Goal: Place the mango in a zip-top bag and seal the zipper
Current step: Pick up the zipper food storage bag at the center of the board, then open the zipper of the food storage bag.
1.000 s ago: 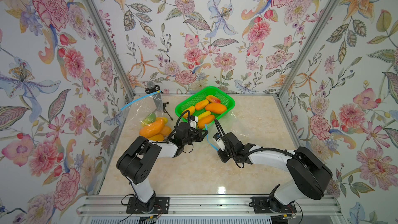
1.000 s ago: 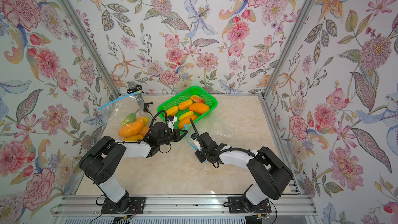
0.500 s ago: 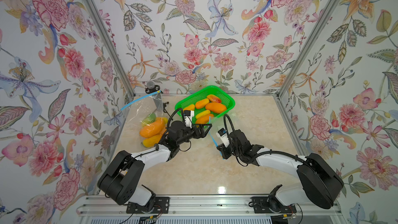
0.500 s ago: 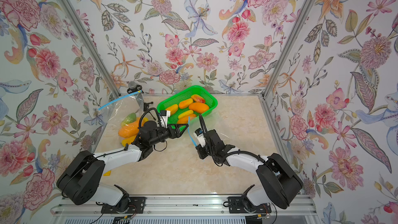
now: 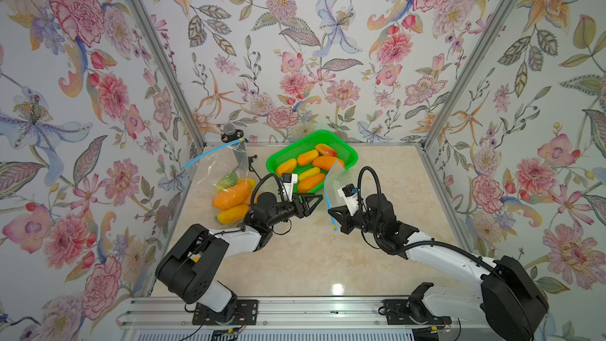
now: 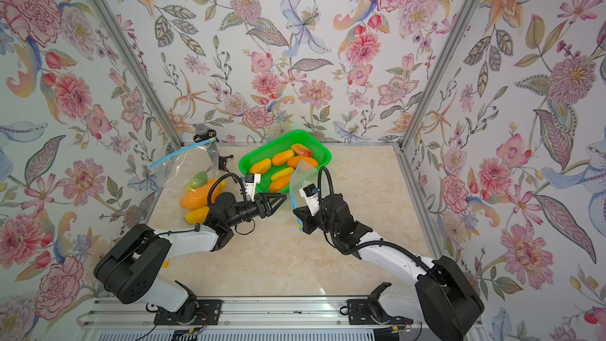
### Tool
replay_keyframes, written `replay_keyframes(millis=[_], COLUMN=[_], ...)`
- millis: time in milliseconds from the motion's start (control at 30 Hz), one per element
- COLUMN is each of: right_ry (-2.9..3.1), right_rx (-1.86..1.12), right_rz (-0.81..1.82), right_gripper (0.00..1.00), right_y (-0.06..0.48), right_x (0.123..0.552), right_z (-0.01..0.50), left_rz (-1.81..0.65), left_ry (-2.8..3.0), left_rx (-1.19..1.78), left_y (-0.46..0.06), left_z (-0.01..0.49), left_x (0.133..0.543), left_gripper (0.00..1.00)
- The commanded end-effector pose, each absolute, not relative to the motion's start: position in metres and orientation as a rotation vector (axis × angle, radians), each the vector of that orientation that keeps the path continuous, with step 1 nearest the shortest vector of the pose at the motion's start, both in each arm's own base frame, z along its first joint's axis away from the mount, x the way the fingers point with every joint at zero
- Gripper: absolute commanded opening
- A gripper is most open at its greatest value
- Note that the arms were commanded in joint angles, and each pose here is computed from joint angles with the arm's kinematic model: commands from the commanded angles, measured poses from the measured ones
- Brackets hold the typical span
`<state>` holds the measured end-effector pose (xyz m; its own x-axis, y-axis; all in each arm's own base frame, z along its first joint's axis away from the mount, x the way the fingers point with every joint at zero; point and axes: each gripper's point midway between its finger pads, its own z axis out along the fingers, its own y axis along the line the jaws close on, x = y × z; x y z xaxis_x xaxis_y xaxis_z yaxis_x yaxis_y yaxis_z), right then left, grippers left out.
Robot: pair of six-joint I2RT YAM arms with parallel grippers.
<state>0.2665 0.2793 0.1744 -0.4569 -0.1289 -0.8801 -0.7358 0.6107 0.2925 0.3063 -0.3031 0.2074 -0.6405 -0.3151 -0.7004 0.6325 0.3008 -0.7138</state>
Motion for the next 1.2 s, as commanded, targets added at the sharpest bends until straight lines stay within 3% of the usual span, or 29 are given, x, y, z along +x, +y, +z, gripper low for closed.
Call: replay_keyframes(millis=[0,100,267,533,1167], right_ry=[1.872,1.866,1.867,1.875,1.844], right_rx=[-0.665,-0.668,-0.665,-0.658,-0.622], right_rz=[0.897,0.900,0.898,0.884,0.896], right_gripper=[0.00,0.00,0.00,0.00,0.00], right_y=[0.278,0.278,0.278,0.278,0.275], right_x=[0.264,0.263,0.264,0.269,0.272], right_z=[0.193,0.195,0.195,0.193,0.205], left_rz=[-1.543,-1.547,-1.546,-1.566,-1.578], left_ry=[1.663,1.674,1.672,1.670,1.519], left_rx=[0.355,0.370,0.387,0.411,0.450], left_y=[-0.317,-0.324,-0.332,-0.340,-0.320], left_z=[0.221,0.218,0.218,0.216,0.244], left_x=[0.302,0.304,0.309,0.305,0.276], left_gripper=[0.61,0.61,0.47,0.39,0.38])
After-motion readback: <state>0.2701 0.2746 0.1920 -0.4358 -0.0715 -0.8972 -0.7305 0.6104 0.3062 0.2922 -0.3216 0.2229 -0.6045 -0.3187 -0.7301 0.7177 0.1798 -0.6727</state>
